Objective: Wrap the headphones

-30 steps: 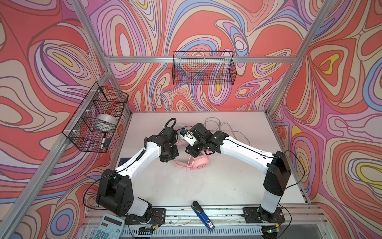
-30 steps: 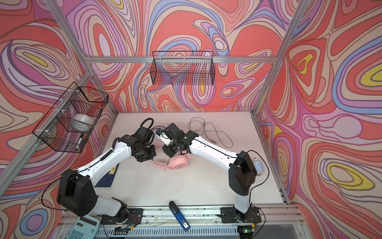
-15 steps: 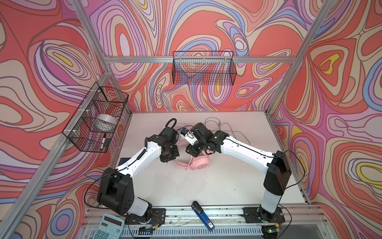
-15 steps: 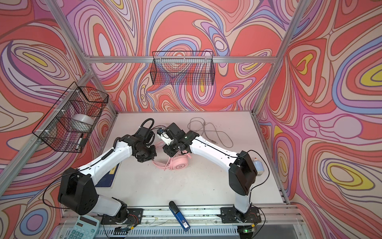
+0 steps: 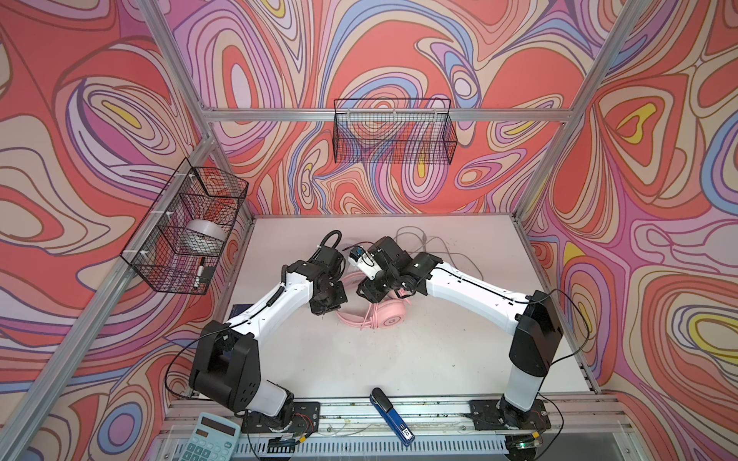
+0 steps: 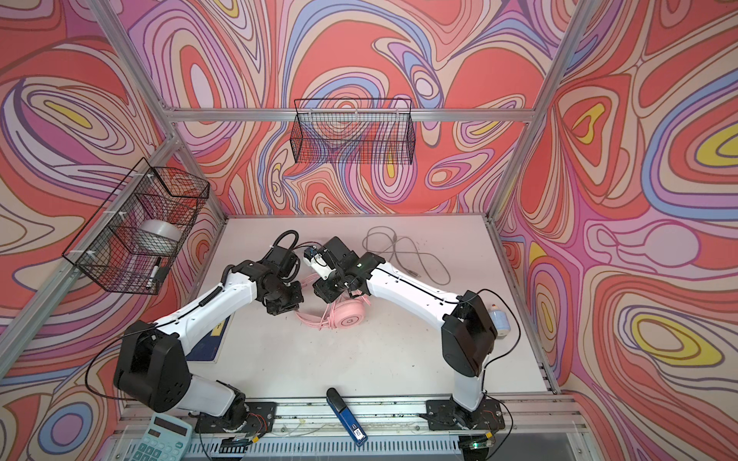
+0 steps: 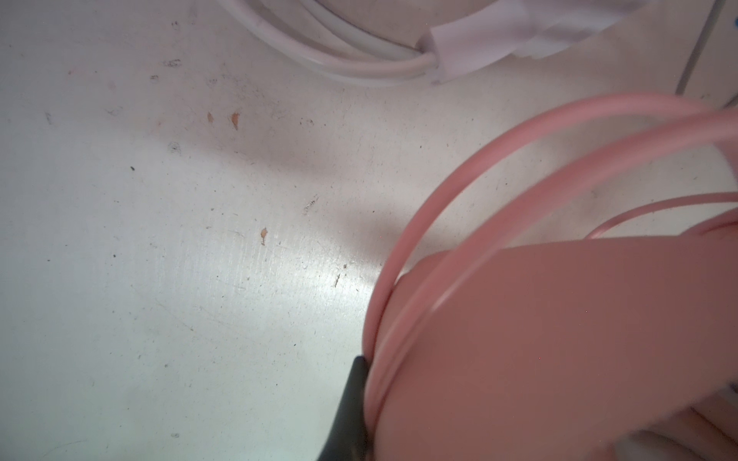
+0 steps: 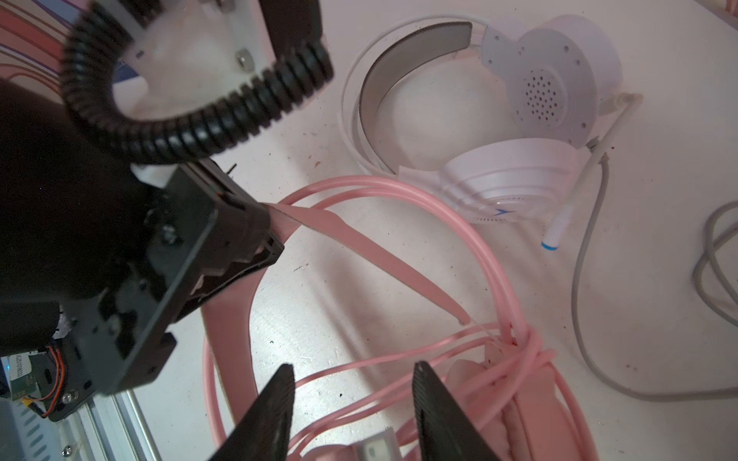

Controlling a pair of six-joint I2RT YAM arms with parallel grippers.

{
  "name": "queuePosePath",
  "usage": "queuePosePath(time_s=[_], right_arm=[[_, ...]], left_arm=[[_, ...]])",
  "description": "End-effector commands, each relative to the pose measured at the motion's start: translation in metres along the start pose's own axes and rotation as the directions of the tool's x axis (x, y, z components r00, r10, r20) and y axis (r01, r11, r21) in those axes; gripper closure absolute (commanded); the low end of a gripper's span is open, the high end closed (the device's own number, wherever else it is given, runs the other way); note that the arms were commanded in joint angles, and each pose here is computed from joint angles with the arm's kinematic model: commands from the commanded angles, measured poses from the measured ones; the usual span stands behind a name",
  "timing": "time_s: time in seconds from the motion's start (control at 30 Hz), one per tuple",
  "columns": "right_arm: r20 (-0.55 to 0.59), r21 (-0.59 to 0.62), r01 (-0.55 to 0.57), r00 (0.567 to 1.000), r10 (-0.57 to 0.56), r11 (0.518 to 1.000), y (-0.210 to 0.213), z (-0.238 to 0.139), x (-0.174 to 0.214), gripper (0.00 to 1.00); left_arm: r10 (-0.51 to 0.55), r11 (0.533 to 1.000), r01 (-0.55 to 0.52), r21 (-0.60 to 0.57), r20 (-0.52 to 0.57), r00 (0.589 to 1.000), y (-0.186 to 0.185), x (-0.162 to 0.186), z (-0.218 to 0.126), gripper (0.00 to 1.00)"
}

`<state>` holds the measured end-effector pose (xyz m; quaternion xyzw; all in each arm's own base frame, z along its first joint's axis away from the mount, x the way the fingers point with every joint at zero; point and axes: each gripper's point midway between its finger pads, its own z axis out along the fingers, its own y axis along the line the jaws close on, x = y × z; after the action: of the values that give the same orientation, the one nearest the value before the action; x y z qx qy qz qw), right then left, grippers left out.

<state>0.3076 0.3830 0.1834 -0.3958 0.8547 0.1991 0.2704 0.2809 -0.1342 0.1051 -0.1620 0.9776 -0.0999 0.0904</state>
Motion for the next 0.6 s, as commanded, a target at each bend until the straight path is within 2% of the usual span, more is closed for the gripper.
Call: queuePosePath(time_s=[0.0,0.33,0.57], right_arm=[[0.029,-0.004,-0.024,0.999,0.024,1.000,-0.003,-0.009,-0.005,0.48],[0.076,-0.013,-0.040,0.996,0.041,0.999,-0.009,-0.019,-0.016,0.46],[0.127,-0.041,-0.021,0.992,0.026,0.999,-0.003,-0.048,-0.020,0.53]], left_arm=[[-0.016,0.998,0.017,0.054,-0.024,1.000,-0.011,0.005,0.000,1.00],[-0.020,0.999,0.021,0.041,-0.040,0.999,-0.011,0.006,0.006,1.00],[-0.016,0.999,0.018,0.042,-0.041,0.999,-0.013,0.004,0.006,1.00]])
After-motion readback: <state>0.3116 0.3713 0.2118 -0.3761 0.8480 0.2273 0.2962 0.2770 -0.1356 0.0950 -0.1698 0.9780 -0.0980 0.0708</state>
